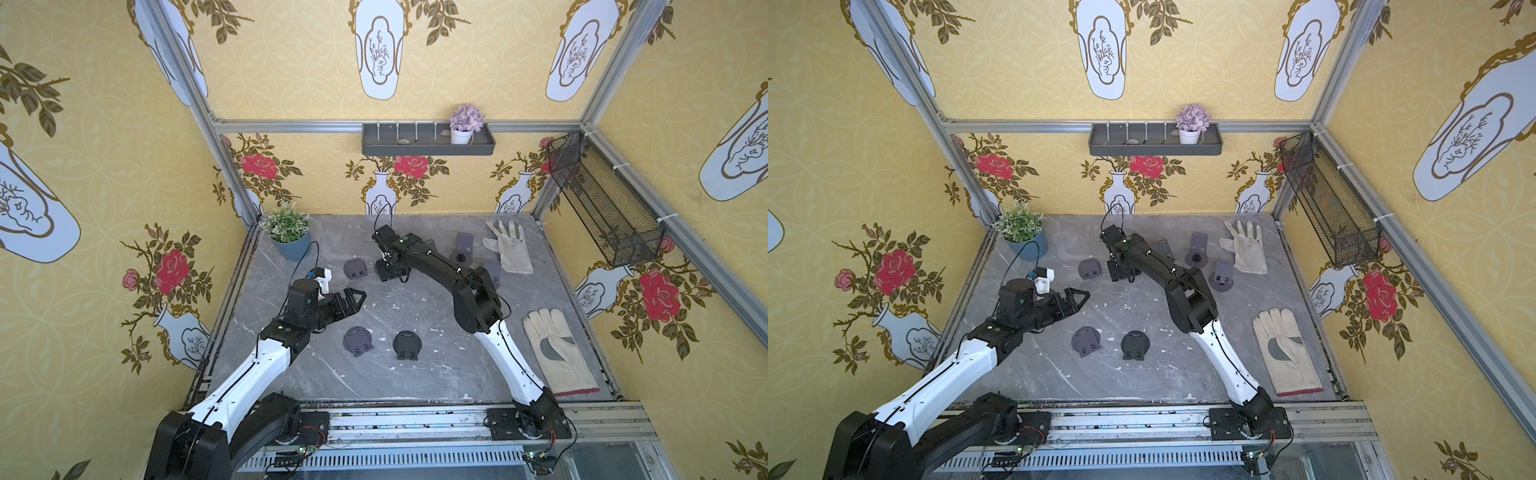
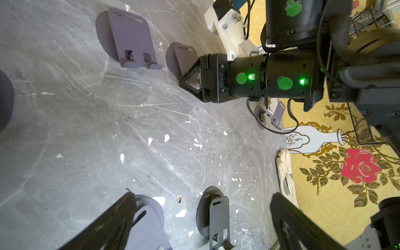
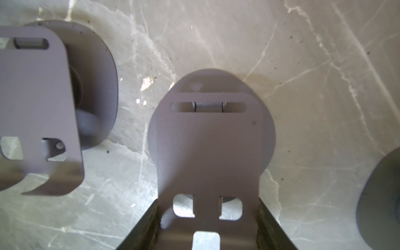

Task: Open the phone stand
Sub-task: Pick up the phone stand at the center of the board.

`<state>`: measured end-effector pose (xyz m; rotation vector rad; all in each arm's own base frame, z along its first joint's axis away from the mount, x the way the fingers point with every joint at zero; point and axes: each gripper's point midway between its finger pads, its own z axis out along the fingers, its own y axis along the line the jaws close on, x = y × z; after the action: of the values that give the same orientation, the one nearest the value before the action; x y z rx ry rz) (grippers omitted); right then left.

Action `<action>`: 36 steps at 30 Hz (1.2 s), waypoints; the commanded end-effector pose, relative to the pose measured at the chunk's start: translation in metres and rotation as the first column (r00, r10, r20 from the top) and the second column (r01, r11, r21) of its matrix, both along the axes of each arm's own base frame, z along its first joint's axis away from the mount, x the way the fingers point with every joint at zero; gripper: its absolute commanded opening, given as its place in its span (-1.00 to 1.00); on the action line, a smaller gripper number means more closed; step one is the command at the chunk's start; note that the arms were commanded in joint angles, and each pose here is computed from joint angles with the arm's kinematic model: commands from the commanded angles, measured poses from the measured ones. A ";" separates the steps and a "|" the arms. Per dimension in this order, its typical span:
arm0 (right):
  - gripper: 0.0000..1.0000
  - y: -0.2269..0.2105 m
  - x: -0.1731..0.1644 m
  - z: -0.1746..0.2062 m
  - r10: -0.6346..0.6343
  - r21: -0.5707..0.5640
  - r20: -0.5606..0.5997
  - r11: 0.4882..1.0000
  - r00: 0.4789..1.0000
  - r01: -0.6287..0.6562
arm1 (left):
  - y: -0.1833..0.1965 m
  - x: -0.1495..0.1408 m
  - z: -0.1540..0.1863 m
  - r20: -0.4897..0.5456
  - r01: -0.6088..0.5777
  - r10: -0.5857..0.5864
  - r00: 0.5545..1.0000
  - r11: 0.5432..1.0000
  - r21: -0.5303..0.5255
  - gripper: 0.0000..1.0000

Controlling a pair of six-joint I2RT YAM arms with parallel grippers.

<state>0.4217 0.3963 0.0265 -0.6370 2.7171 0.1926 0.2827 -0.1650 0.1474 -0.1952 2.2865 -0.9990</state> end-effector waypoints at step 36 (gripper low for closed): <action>0.04 -0.093 -0.092 0.132 -0.154 0.196 -0.014 0.968 0.988 0.154 | -0.126 0.086 0.016 0.176 0.373 -0.331 0.927 0.854 -0.362 -0.18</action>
<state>0.3268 0.3049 0.1503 -0.3928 2.7195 0.4028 0.3723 -0.2741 0.1501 0.0070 2.1003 -1.5225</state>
